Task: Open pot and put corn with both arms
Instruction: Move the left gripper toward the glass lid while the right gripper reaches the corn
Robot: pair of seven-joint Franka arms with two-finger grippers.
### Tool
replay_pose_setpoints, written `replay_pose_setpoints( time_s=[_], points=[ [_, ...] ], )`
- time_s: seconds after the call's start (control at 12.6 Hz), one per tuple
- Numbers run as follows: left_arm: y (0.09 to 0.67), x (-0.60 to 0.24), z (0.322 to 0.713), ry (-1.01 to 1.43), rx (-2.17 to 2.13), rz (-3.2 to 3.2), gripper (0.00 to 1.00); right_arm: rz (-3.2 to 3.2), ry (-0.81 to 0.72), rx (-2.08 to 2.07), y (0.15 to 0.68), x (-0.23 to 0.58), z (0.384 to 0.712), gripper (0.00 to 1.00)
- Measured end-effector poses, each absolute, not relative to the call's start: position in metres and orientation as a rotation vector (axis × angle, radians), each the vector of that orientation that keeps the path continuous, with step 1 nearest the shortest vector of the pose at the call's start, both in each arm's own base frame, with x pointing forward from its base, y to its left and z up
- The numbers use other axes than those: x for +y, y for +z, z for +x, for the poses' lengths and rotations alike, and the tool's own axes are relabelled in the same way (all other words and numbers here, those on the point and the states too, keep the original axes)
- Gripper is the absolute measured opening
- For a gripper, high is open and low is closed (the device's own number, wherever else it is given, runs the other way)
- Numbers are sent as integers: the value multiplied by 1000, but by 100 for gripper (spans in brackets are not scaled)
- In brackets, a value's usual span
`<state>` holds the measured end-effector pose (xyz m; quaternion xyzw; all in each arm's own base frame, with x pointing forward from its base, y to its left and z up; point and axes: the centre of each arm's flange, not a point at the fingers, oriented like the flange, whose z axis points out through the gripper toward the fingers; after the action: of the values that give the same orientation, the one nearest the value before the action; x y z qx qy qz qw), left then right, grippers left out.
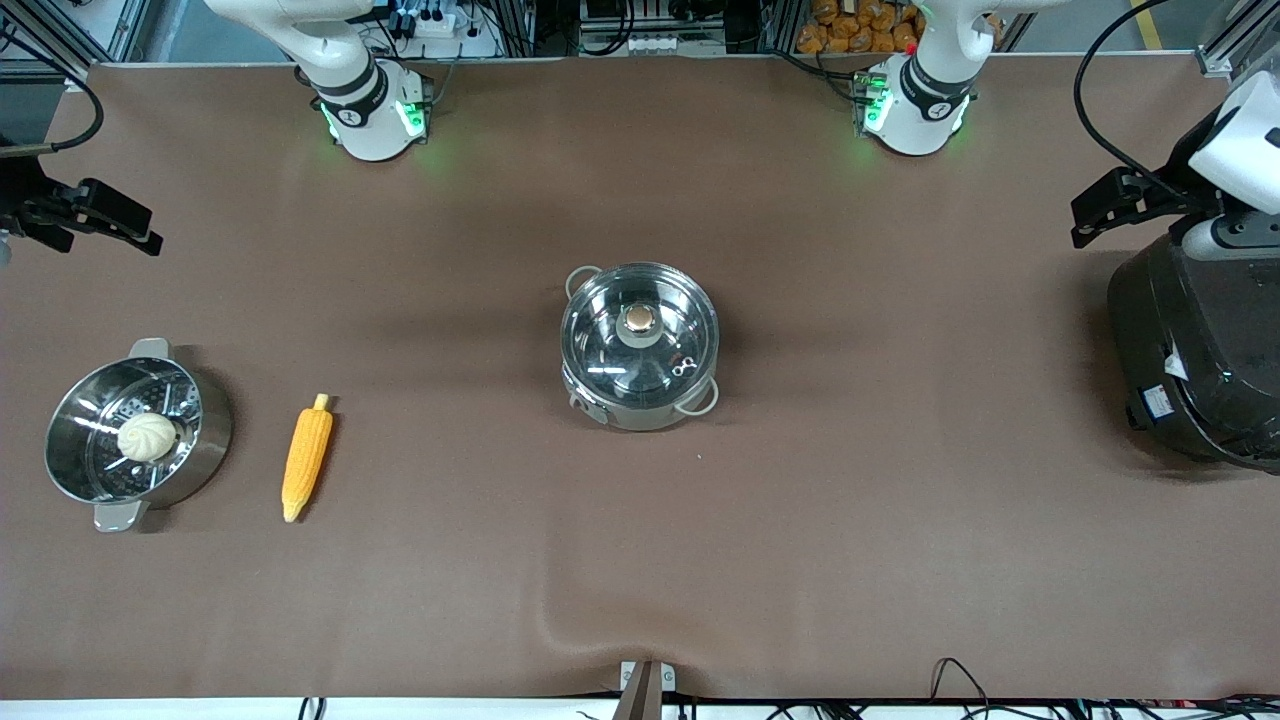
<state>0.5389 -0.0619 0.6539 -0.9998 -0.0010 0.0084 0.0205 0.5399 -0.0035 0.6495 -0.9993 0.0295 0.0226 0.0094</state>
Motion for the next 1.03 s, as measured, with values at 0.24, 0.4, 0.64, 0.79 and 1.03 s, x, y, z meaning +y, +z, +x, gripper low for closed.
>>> replay_pose_setpoints(
  time_s=[0.24,0.4,0.64,0.79,1.03],
  points=[
    [654,-54,540,25,-24,-3101,100,-3121,71,92,650,-3,540,100],
    [660,-53,540,5,-29,-3102,100,-3121,71,92,650,-3,540,100],
    [667,-54,539,-16,-27,-3104,100,-3121,71,92,649,-3,540,100],
    [667,-64,538,-16,4,-3104,100,-3121,73,94,649,-4,540,100],
    [667,-104,532,-18,118,-3103,100,-3119,78,133,647,-17,541,100]
  ],
)
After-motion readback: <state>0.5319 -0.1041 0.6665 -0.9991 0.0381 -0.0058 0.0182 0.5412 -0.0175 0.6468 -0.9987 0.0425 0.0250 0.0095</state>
